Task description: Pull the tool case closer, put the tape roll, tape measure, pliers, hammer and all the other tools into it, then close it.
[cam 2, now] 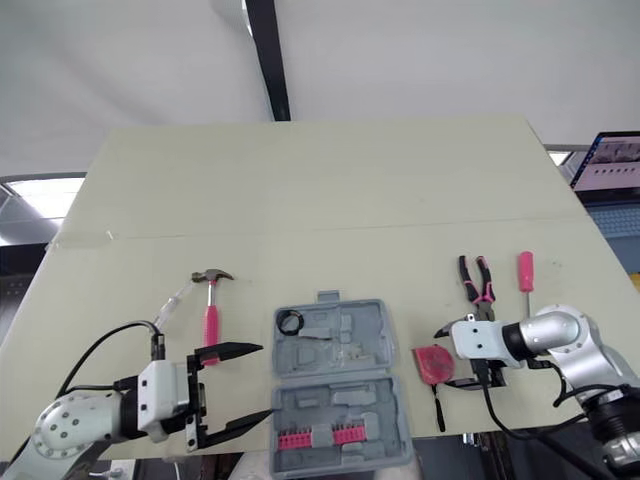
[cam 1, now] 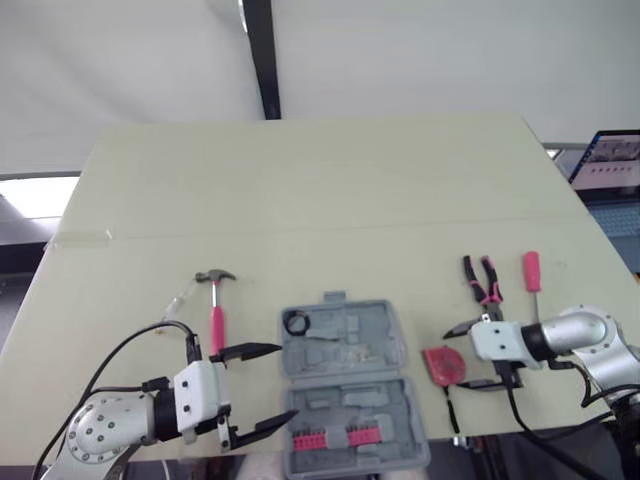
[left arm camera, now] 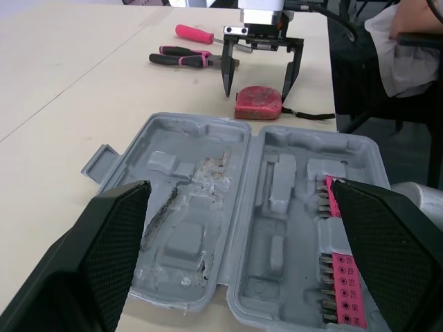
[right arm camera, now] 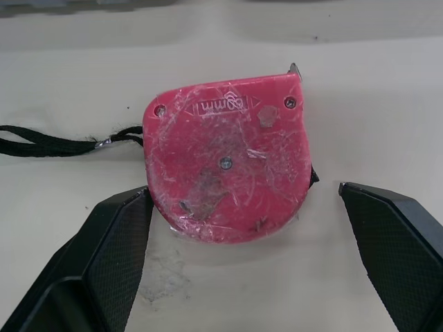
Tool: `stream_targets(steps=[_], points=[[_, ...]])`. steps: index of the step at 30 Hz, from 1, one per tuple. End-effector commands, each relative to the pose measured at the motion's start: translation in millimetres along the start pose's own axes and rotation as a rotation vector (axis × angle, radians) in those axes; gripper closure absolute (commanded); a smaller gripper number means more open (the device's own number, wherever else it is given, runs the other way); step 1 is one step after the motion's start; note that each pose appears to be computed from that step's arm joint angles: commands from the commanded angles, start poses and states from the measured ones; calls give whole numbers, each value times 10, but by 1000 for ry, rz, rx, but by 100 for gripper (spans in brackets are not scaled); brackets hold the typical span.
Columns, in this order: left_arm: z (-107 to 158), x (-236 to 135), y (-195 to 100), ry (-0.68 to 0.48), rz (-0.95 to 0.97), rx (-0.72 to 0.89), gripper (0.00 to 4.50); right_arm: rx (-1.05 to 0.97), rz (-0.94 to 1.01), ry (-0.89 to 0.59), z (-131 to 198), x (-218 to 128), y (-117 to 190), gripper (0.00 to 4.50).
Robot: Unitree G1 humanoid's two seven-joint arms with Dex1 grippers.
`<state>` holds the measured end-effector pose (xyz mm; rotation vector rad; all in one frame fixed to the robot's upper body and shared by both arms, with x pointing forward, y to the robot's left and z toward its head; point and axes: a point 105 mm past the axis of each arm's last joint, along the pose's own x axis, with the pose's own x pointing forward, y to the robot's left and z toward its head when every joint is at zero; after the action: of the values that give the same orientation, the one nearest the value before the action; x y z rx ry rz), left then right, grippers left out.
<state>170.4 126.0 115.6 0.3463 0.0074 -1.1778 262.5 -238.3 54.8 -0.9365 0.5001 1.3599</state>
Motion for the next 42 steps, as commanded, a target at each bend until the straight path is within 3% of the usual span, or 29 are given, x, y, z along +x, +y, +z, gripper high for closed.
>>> stream_targets(steps=[1, 17, 20, 22, 31, 42], points=[[76, -3, -21, -9, 10, 19, 0, -26, 2, -12, 31, 1, -12, 2], [34, -18, -12, -2, 24, 24, 0, -26, 13, -62, 103, 83, 18, 2], [7, -21, -37, -1, 24, 19, 0, -27, 11, -70, 118, 97, 22, 79], [-5, -21, -52, -3, 22, 17, 0, -26, 9, -79, 136, 109, 25, 155], [-22, -38, 20, -17, 82, 10, 0, 21, -38, -45, 266, -21, -117, 156], [-75, -117, 168, -23, 172, -13, 0, 38, -21, 193, 877, -295, -455, 156]])
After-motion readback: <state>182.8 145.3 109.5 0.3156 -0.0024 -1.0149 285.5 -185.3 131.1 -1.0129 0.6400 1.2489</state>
